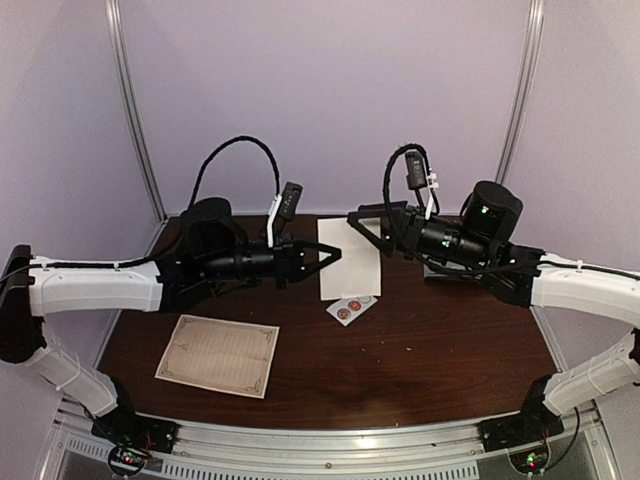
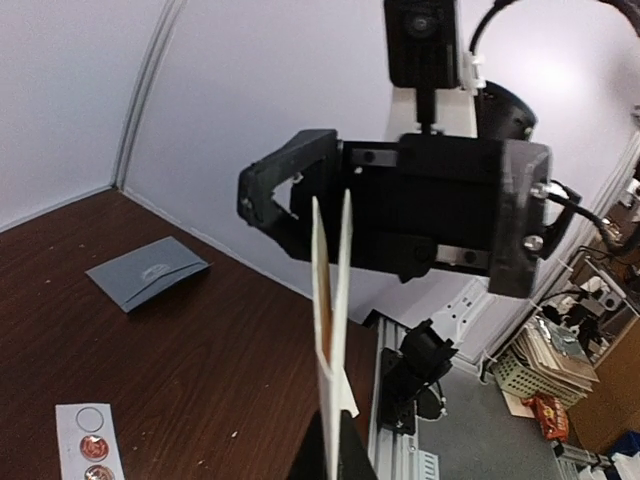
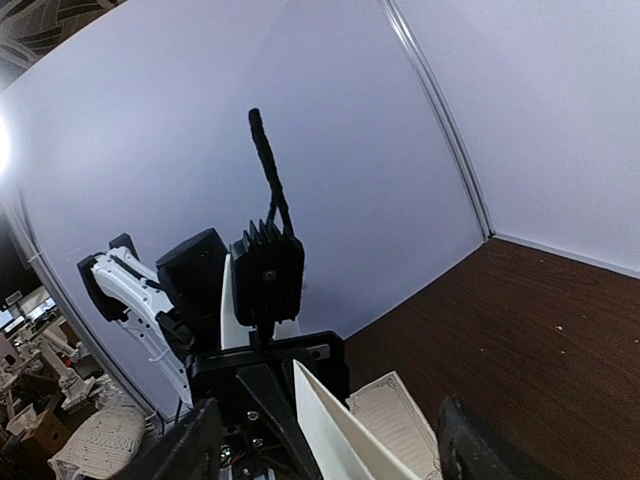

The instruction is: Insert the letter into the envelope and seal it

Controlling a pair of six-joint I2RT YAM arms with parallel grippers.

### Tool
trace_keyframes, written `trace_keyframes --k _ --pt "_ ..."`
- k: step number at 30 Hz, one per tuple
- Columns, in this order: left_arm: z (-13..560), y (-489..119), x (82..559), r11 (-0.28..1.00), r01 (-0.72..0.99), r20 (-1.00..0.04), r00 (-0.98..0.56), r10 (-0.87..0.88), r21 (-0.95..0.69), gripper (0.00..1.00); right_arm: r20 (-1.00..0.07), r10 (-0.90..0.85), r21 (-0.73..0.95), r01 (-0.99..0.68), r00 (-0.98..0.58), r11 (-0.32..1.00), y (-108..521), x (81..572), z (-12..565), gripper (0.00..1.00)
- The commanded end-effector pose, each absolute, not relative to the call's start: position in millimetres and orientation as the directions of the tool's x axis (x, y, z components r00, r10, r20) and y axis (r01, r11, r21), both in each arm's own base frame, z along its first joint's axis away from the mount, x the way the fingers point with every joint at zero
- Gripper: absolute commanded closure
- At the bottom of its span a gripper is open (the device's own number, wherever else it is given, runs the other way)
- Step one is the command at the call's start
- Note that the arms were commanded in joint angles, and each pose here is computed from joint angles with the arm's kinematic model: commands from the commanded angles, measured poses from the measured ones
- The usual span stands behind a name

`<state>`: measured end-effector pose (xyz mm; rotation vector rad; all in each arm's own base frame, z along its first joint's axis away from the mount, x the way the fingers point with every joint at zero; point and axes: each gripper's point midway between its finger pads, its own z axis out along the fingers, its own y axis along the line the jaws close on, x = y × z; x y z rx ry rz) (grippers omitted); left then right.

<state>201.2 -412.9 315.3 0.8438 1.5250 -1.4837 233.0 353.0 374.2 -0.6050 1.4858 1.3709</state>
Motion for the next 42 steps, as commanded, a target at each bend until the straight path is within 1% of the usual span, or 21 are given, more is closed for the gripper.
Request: trace_keyframes --k 1,2,5,8,11,13,15,17,21,23,25,29,33,39,42 --pt "315.4 -387.3 242.9 0.421 0.856 -0.938 -0.346 0.032 -0.301 1.0 -0.915 0.243 0.401 -0.786 -0.322 0.47 323.1 253.7 364.3 0.01" --pt "308.5 -375.7 253.1 0.492 0.831 -0.936 -0.343 0.082 -0.261 1.0 -0.921 0.233 0.389 -0.748 -0.311 0.538 312.4 260.1 358.2 0.0" --pt "296.2 -336.4 282.5 0.614 0.772 -0.916 -0.349 0.196 -0.162 1.0 -0.931 0.207 0.355 -0.618 -0.299 0.701 276.7 274.4 340.5 0.0" --pt "288.2 -279.9 323.0 0.73 0.678 -0.892 -0.378 0.248 -0.084 1.0 -0.912 0.256 0.377 -0.405 -0.321 0.833 227.1 289.8 316.5 0.0" --pt "299.3 -227.8 351.5 0.822 0.57 -0.906 -0.353 0.235 -0.009 1.0 -0.87 0.335 0.416 -0.172 -0.362 0.893 174.7 302.5 285.9 0.0" --pt "308.6 -201.2 358.2 0.859 0.512 -0.925 -0.338 0.173 -0.027 1.0 -0.843 0.37 0.411 -0.026 -0.39 0.911 144.0 309.2 260.4 0.0" --pt "308.9 -181.9 356.9 0.881 0.471 -0.943 -0.306 0.134 -0.027 1.0 -0.804 0.418 0.414 0.107 -0.423 0.904 116.2 316.3 232.7 0.0" --pt "311.0 -169.9 353.6 0.895 0.444 -0.957 -0.274 0.1 -0.034 1.0 -0.759 0.474 0.431 0.2 -0.447 0.88 99.4 320.3 208.8 0.0" --pt "305.5 -170.0 347.4 0.883 0.467 -0.955 -0.28 0.101 -0.043 1.0 -0.674 0.599 0.496 0.336 -0.433 0.801 76.8 329.2 172.7 0.02" --pt "300.9 -174.9 347.3 0.871 0.488 -0.948 -0.3 0.108 -0.055 1.0 -0.63 0.653 0.532 0.38 -0.421 0.757 69.0 334.6 157.5 0.07" --pt "297.4 -181.6 346.2 0.854 0.515 -0.942 -0.317 0.107 -0.077 1.0 -0.59 0.698 0.554 0.426 -0.405 0.715 61.0 338.8 141.7 0.08" --pt "291.4 -194.7 340.5 0.811 0.569 -0.933 -0.349 0.09 -0.134 1.0 -0.535 0.762 0.585 0.491 -0.364 0.646 47.6 349.2 116.8 0.09" --pt "291.2 -198.0 338.7 0.799 0.58 -0.93 -0.36 0.08 -0.156 1.0 -0.498 0.803 0.615 0.52 -0.327 0.593 37.4 367.2 102.7 0.11" --pt "294.3 -196.4 337.0 0.801 0.579 -0.933 -0.35 0.079 -0.15 1.0 -0.488 0.825 0.629 0.54 -0.285 0.559 29.0 394.1 92.0 0.14" --pt "296.6 -194.8 336.3 0.804 0.578 -0.937 -0.34 0.083 -0.138 1.0 -0.503 0.822 0.61 0.565 -0.267 0.556 20.7 406.9 80.7 0.18"
